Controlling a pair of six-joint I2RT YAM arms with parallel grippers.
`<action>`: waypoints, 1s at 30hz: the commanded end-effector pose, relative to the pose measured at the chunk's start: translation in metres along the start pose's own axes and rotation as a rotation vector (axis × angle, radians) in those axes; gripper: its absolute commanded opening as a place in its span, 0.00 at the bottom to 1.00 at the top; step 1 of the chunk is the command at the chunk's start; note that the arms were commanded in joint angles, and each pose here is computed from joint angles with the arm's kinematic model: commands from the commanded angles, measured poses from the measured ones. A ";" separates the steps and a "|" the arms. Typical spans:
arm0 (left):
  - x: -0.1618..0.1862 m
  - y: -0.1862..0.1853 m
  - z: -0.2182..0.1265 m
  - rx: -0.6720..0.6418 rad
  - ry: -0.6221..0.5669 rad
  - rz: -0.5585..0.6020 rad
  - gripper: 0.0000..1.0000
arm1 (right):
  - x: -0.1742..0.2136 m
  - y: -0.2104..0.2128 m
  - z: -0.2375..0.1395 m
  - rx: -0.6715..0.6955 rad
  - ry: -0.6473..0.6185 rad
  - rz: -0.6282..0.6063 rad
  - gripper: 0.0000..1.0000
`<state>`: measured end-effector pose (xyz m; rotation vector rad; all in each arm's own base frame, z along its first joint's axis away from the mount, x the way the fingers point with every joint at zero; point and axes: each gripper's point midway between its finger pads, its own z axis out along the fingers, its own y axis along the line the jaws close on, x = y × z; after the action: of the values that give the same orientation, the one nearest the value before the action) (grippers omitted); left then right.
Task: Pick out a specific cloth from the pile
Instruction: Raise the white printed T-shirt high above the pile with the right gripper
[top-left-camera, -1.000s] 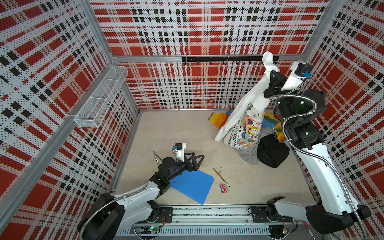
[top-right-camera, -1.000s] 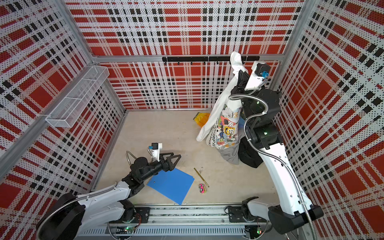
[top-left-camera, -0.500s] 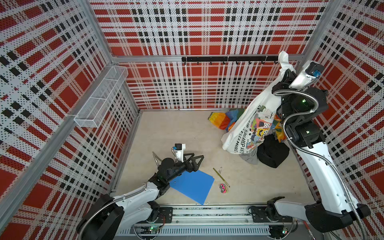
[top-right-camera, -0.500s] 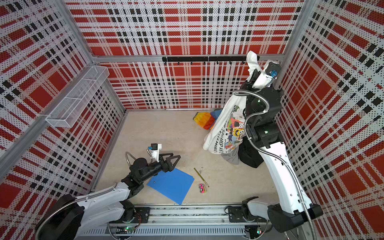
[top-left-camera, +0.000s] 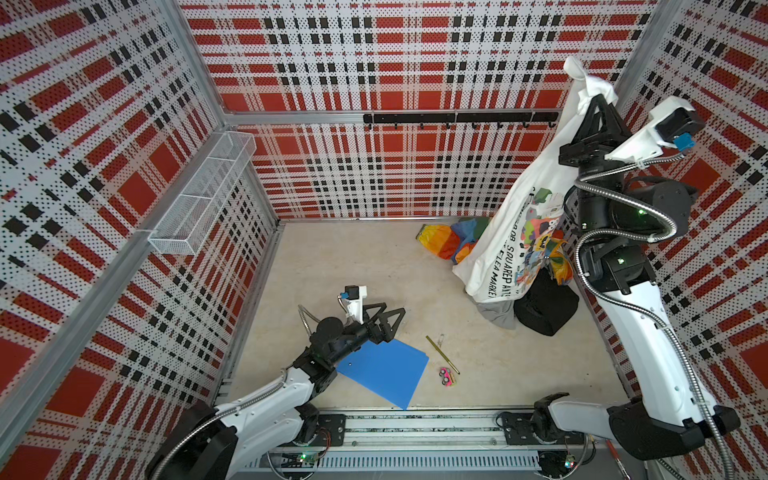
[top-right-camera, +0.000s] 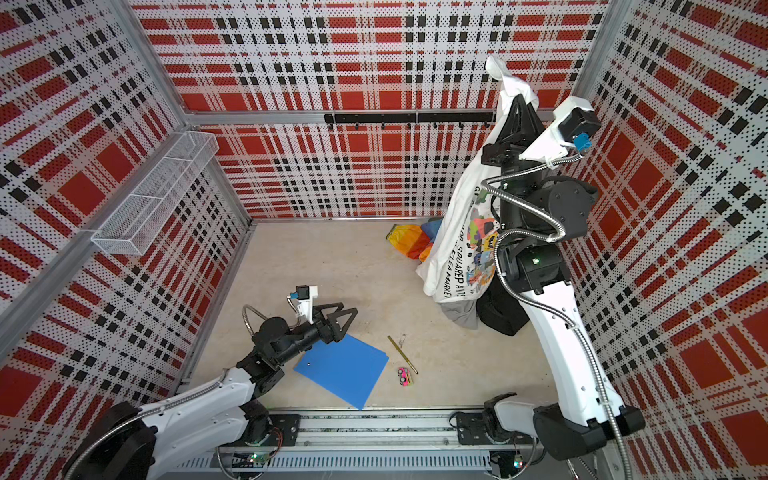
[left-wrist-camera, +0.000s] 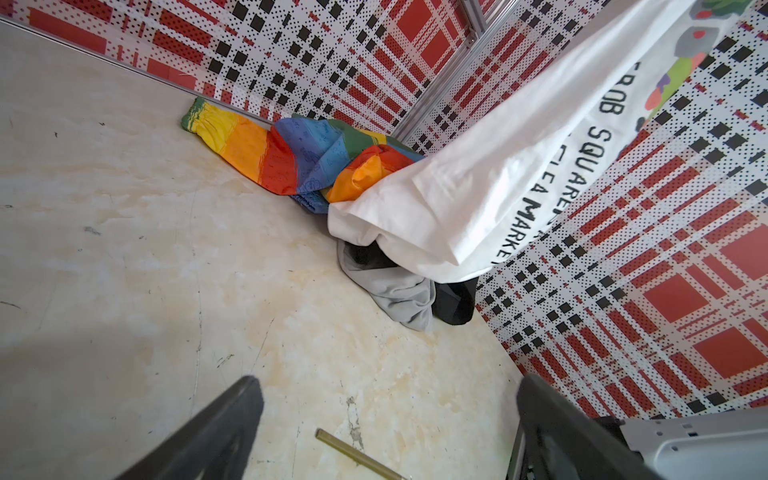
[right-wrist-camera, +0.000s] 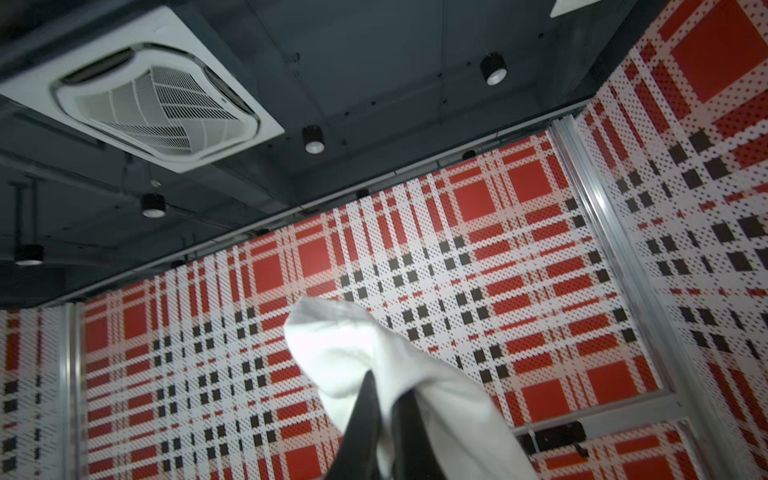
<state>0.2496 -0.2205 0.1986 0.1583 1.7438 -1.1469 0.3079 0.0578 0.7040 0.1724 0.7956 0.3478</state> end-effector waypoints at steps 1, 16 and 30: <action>-0.009 0.002 -0.004 -0.013 -0.029 -0.003 0.99 | -0.065 0.025 -0.002 -0.132 -0.224 0.100 0.00; -0.022 0.009 -0.026 -0.068 -0.091 -0.004 1.00 | -0.062 0.067 0.022 -0.268 -0.270 0.167 0.00; -0.040 0.020 -0.061 -0.146 -0.177 0.000 0.97 | -0.024 0.132 0.041 -0.364 -0.254 0.291 0.00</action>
<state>0.2391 -0.1596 0.2329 0.0146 1.6298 -1.0434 0.3092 0.1658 0.7723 -0.0002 0.5251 0.6935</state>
